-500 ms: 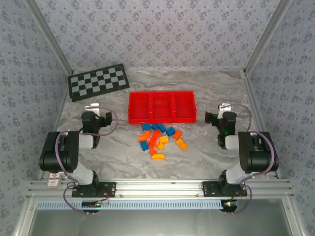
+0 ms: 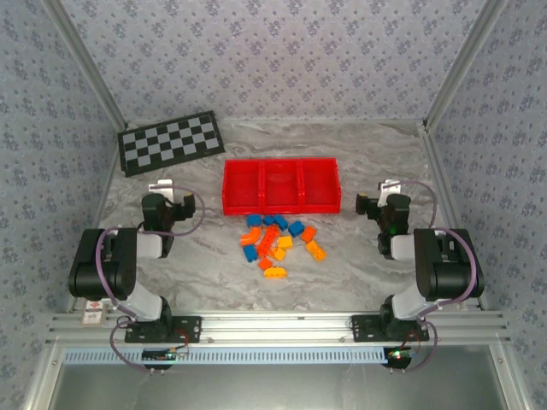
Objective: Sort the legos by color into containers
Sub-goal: Pick up the lego from the bottom-center of the table.
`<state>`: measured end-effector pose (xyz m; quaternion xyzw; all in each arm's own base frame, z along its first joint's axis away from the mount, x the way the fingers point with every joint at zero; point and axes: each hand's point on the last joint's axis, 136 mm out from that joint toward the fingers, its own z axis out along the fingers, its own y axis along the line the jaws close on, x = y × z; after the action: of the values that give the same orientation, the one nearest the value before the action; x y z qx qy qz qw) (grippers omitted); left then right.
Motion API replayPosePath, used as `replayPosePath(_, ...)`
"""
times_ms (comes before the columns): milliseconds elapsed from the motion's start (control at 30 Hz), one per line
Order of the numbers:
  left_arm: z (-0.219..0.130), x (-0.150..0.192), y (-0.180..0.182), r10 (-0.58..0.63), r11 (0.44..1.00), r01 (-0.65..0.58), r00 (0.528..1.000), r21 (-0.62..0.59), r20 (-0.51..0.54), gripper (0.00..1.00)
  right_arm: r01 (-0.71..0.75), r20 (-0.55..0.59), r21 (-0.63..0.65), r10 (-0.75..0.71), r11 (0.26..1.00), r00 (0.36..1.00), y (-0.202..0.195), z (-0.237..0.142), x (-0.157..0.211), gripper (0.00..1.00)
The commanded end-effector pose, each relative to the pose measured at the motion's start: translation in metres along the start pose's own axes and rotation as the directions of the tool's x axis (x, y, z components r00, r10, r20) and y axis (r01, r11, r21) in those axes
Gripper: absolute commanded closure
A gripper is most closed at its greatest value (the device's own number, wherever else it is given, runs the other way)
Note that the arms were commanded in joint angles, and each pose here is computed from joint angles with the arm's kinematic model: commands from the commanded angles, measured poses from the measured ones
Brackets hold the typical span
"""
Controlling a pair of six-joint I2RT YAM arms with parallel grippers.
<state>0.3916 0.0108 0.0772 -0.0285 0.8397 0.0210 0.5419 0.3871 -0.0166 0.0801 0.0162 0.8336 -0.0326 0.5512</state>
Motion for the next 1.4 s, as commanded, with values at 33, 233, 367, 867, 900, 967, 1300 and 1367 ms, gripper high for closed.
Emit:
replayPosePath(33, 0.002, -0.012, -0.001, 0.002, 1.0, -0.003, 1.0, 0.016, 0.027, 0.0, 0.004, 0.008, -0.011, -0.003, 1.0, 1.0, 0.0, 0.003, -0.006, 0.0)
replayPosePath(233, 0.002, -0.013, 0.0, -0.008, 1.0, 0.007, 1.0, 0.024, 0.028, 0.0, -0.001, 0.005, -0.017, 0.002, 1.0, 1.0, 0.0, 0.003, -0.005, 0.0)
replayPosePath(367, 0.002, -0.015, -0.001, -0.001, 1.0, 0.001, 0.999, 0.024, 0.032, 0.0, -0.012, 0.01, -0.026, 0.012, 1.0, 1.0, -0.001, 0.002, -0.006, 0.0)
replayPosePath(867, -0.117, -0.091, -0.057, -0.183, 0.983, 0.178, 0.956, -0.041, -0.229, 0.0, -0.583, -0.244, -0.045, 0.557, 0.811, 0.794, -0.002, -0.109, -0.093, 0.01)
replayPosePath(900, -0.128, -0.084, -0.061, -0.208, 0.977, 0.212, 0.939, -0.016, -0.276, 0.0, -0.578, -0.317, -0.097, 0.526, 0.81, 0.789, 0.017, -0.116, -0.09, 0.01)
replayPosePath(967, -0.149, -0.068, -0.066, -0.243, 0.964, 0.266, 0.905, 0.018, -0.349, 0.0, -0.557, -0.445, -0.173, 0.44, 0.812, 0.78, 0.05, -0.129, -0.078, 0.02)
replayPosePath(1300, -0.243, -0.041, -0.044, -0.309, 0.926, 0.362, 0.888, 0.104, -0.341, 0.0, -0.139, -0.761, -0.325, -0.171, 0.936, 0.626, 0.138, -0.188, 0.02, 0.02)
replayPosePath(1367, -0.249, -0.048, -0.047, -0.323, 0.911, 0.379, 0.9, 0.16, -0.292, 0.0, -0.063, -0.777, -0.342, -0.245, 0.938, 0.58, 0.144, -0.186, 0.038, 0.03)
